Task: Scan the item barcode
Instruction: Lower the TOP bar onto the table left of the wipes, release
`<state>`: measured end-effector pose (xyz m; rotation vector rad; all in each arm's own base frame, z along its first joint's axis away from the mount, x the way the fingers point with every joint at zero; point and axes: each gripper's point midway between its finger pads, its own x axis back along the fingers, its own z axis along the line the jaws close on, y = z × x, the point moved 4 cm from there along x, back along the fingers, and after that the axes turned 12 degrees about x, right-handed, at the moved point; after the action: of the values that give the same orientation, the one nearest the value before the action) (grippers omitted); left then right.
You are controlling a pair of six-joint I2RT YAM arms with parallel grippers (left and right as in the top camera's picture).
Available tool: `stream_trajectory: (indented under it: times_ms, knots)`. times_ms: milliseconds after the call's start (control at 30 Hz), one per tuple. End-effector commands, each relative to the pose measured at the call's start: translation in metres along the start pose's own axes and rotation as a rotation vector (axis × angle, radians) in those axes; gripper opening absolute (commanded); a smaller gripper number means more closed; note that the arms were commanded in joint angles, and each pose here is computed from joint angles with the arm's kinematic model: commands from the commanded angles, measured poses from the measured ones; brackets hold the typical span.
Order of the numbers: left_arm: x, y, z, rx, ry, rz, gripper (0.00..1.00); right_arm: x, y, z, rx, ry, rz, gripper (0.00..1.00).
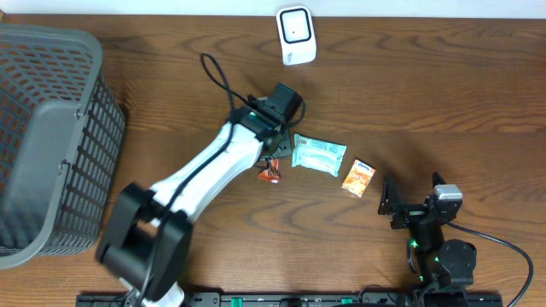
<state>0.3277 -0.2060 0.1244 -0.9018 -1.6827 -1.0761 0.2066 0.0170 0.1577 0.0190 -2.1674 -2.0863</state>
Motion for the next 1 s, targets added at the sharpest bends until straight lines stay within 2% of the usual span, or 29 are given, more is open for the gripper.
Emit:
stream_trajectory:
  times_ms: [0,233,467,567,967]
  knots:
    - [0.019,0.008,0.000,0.009,-0.019,-0.059,0.60,0.000,-0.001,0.002,0.016,0.010,0.004,0.99]
    - [0.023,0.013,-0.006,0.013,-0.051,-0.082,0.98,0.000,-0.001,0.002,0.016,0.011,0.004,0.99]
    - [0.027,0.026,-0.025,0.019,-0.144,-0.150,0.98,0.000,-0.001,0.002,0.016,0.011,0.004,0.99]
    - [0.029,0.026,-0.034,-0.063,-0.183,-0.161,0.98,0.000,-0.001,0.002,0.016,0.011,0.004,0.99]
    - [0.019,0.050,-0.028,-0.034,-0.145,-0.247,0.98,0.000,-0.001,0.002,0.016,0.011,0.004,0.99]
